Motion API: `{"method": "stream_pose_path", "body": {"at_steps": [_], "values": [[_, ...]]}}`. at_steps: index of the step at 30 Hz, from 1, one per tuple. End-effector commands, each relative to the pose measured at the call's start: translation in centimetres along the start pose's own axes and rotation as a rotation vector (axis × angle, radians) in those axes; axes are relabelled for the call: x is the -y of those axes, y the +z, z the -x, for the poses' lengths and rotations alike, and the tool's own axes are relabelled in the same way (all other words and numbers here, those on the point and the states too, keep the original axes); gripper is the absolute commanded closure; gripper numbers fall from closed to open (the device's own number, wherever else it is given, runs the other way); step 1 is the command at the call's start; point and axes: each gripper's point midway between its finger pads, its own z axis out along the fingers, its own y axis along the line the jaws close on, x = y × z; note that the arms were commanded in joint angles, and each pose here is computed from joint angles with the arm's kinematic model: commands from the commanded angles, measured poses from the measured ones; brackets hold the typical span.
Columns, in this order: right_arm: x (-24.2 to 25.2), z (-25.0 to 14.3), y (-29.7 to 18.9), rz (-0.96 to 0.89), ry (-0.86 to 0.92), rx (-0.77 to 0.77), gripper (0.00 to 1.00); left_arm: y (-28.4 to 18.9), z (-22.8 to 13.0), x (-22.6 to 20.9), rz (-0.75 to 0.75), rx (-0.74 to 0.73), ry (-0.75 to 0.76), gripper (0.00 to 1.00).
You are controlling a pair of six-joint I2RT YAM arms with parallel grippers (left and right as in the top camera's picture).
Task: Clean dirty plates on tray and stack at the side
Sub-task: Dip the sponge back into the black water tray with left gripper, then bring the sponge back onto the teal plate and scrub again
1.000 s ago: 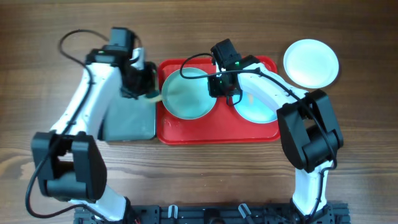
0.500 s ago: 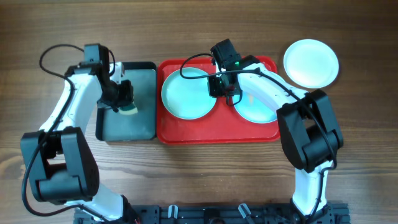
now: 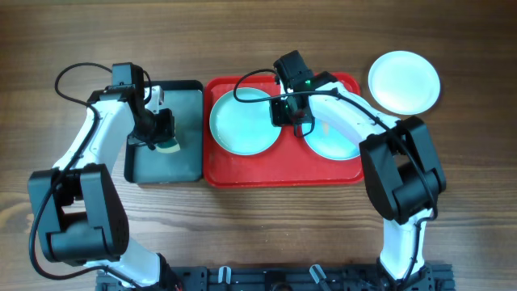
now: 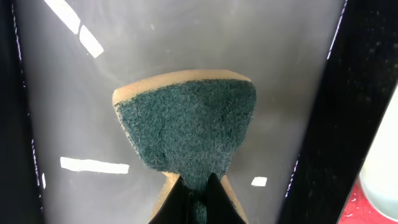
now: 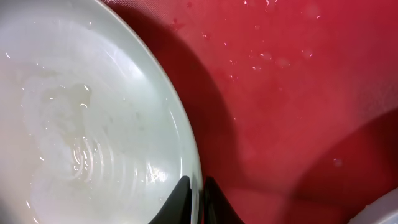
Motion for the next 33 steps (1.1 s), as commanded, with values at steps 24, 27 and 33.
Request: {"method": "stream_pose_path", "body": {"at_steps": [24, 27, 33], "values": [[0.0, -0.6, 0.6, -0.001, -0.005, -0.019, 0.96, 0.9, 1.9, 14.9, -0.272, 0.139, 0.083, 0.96], [0.0, -0.6, 0.6, -0.001, -0.005, -0.019, 0.96, 2.3, 1.9, 14.4, -0.245, 0.121, 0.069, 0.96], [0.0, -0.5, 0.6, 0.001, -0.005, -0.014, 0.96, 3.7, 1.5, 14.2, -0.235, 0.091, 0.067, 0.96]]}}
